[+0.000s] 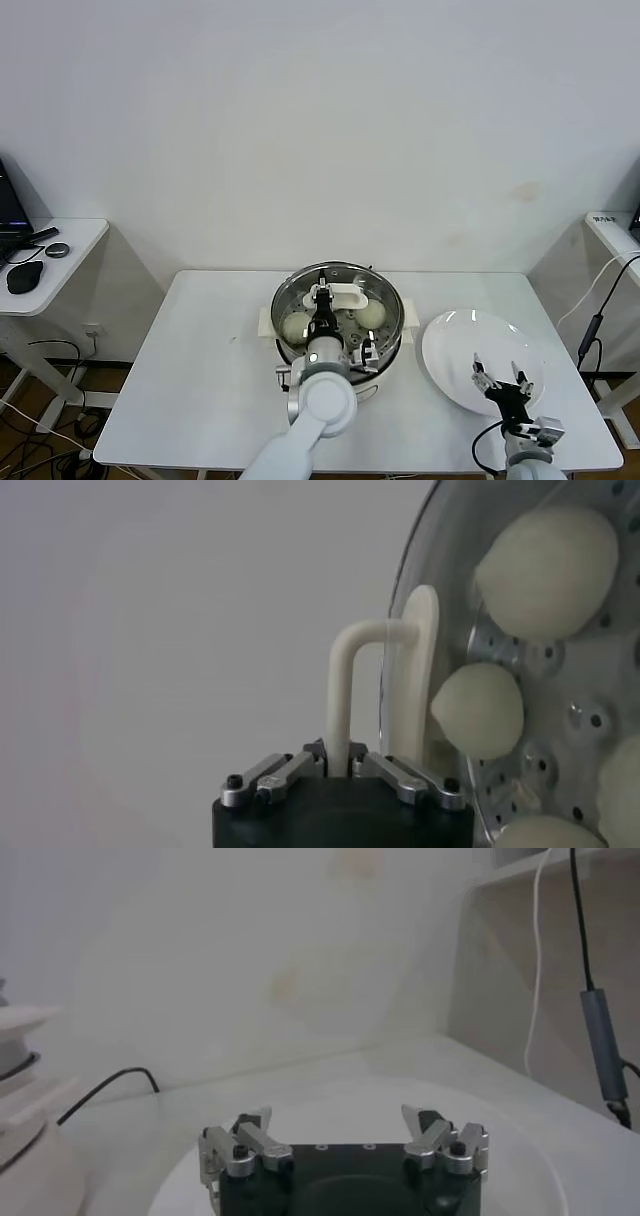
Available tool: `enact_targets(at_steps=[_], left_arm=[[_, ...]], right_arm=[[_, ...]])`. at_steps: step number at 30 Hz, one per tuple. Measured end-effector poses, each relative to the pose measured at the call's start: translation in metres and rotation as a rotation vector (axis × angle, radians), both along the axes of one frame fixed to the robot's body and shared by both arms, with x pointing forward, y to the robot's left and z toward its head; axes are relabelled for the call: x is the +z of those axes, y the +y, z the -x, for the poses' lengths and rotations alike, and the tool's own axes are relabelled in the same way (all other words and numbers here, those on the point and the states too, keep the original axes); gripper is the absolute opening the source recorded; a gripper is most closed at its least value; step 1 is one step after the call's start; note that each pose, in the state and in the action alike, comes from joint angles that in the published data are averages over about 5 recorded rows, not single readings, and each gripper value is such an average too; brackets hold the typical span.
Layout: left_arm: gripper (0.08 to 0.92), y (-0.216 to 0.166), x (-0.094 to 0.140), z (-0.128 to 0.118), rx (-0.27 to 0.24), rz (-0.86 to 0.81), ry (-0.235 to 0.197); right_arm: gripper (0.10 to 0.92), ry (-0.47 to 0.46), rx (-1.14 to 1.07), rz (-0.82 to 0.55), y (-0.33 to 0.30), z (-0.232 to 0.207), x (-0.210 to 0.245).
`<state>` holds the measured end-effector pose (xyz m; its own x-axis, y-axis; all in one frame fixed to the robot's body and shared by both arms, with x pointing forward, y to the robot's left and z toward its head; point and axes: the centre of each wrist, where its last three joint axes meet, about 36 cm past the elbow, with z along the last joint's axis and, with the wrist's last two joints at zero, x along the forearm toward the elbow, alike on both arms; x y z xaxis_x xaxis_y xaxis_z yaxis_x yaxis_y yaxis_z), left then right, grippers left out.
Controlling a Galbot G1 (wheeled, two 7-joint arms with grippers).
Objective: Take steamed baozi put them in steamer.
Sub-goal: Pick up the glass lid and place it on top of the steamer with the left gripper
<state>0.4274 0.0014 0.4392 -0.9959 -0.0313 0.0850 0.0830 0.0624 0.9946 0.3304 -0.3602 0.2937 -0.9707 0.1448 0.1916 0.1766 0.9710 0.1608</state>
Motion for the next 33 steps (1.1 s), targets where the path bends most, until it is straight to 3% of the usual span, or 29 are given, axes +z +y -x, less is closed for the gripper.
enact_targets(at_steps=[33], left_arm=[[0.187, 0.002, -0.012, 0.006, -0.003, -0.034, -0.002]], right_arm=[[0.823, -0.005, -0.001, 0.008, 0.000, 0.005, 0.000]])
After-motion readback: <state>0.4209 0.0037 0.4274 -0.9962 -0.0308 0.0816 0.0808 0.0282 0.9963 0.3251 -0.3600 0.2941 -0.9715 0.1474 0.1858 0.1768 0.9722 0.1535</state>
